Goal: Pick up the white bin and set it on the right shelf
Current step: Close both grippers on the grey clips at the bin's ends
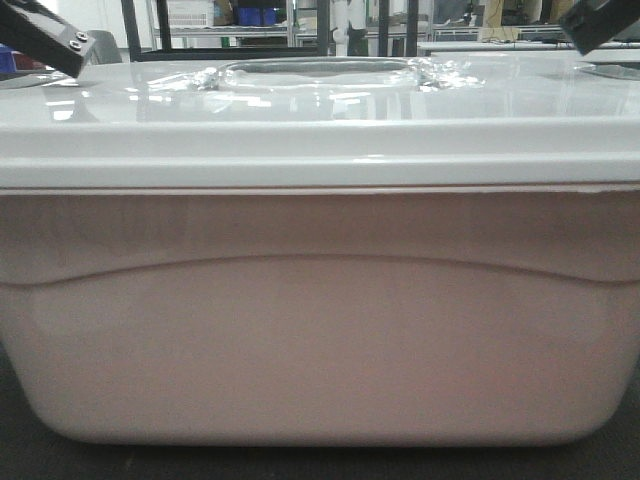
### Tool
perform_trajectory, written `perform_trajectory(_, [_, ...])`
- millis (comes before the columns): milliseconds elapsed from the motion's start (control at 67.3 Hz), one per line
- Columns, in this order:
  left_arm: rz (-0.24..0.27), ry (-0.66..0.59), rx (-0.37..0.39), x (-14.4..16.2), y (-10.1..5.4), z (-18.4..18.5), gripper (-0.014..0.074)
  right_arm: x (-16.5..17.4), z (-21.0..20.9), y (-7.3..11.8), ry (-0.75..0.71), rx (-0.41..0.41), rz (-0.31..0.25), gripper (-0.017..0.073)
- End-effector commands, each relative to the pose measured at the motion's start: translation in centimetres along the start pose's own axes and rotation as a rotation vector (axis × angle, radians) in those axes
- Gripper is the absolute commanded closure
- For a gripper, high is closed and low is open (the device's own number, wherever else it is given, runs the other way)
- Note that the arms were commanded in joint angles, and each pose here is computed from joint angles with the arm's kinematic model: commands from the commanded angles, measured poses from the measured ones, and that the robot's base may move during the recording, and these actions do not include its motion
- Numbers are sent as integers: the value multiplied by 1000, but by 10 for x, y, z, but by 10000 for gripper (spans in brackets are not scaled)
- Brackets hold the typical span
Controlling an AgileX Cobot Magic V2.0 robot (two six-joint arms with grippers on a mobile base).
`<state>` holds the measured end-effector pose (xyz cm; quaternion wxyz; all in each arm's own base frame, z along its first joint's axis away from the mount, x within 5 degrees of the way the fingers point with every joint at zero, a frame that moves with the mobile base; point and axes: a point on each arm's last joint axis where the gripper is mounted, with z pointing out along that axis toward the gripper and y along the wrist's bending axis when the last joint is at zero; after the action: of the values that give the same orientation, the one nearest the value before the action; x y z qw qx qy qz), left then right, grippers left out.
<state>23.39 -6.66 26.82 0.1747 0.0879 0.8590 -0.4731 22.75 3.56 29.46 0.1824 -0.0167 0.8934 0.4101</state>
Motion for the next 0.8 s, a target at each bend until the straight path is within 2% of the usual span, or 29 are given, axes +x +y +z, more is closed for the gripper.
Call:
perform_trajectory(0, [33, 30, 143, 2, -25, -6, 155, -5, -3, 10, -10, -71, 0, -35])
perform_trajectory(356, [33, 30, 143, 2, -25, -6, 155, -6, -1, 7, -9, -67, 12, -35])
perform_trajectory(787, [33, 30, 143, 2, -25, -6, 155, -5, -1, 11, 9, -110, 21, -35])
